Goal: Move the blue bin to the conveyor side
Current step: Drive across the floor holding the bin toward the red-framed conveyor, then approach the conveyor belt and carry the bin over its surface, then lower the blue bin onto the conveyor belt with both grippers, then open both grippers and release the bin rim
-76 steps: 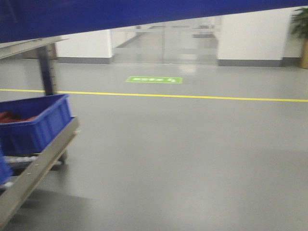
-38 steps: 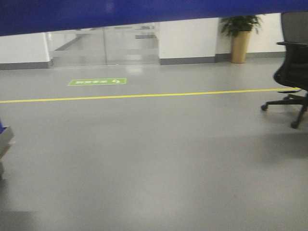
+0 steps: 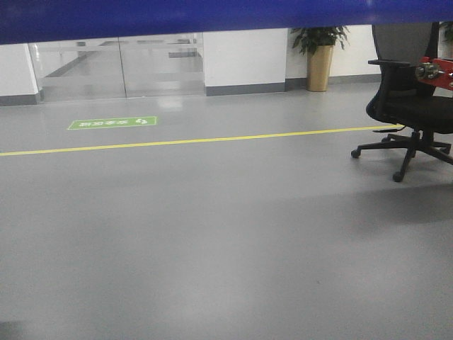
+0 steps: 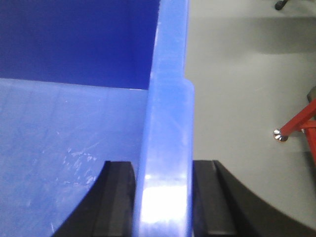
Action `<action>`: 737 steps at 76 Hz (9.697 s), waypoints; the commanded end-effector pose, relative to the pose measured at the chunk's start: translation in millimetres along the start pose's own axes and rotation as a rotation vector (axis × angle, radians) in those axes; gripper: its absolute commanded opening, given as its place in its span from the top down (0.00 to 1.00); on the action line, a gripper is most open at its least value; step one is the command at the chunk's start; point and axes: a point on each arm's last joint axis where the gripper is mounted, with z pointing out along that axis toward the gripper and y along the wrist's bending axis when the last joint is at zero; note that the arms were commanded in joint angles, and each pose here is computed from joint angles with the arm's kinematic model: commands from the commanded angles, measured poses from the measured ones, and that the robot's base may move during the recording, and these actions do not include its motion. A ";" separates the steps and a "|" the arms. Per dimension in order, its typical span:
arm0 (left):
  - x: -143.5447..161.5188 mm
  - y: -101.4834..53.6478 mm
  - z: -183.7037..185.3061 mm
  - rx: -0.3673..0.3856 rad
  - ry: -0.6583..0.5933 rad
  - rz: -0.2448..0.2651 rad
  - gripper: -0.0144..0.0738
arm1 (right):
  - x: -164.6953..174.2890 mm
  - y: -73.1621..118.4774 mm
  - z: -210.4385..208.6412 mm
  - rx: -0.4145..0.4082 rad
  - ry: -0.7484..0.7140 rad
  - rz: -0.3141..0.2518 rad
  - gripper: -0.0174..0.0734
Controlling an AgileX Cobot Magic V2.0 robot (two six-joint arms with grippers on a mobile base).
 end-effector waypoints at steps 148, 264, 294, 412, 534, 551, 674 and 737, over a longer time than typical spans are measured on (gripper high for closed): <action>-9.0 -5.4 -13.1 0.065 -0.127 0.008 0.86 | -35.5 7.2 -21.6 -0.086 -0.427 -0.004 0.90; -9.3 -3.5 -13.0 0.043 -0.130 0.014 0.86 | -35.6 7.3 -21.7 -0.088 -0.429 -0.003 0.90; -10.4 3.1 -13.1 -0.032 -0.142 0.036 0.86 | -35.6 7.3 -21.7 -0.088 -0.429 -0.003 0.90; -11.4 8.1 -13.5 -0.088 -0.151 0.053 0.86 | -35.6 7.3 -21.7 -0.088 -0.429 -0.003 0.90; -24.0 4.5 -14.0 -0.061 -0.282 0.070 0.86 | -35.1 7.3 -21.4 -0.087 -0.423 -0.003 0.90; -45.1 -7.9 28.6 -0.045 -0.292 0.098 0.86 | -39.6 -12.8 3.8 -0.008 -0.371 0.048 0.90; -39.4 -7.5 67.9 -0.035 -0.249 0.083 0.44 | -24.5 -23.8 49.8 0.039 -0.090 0.078 0.32; 183.9 12.3 28.1 0.072 -0.524 -0.005 0.86 | 190.3 -22.0 19.6 0.001 -0.378 0.055 0.91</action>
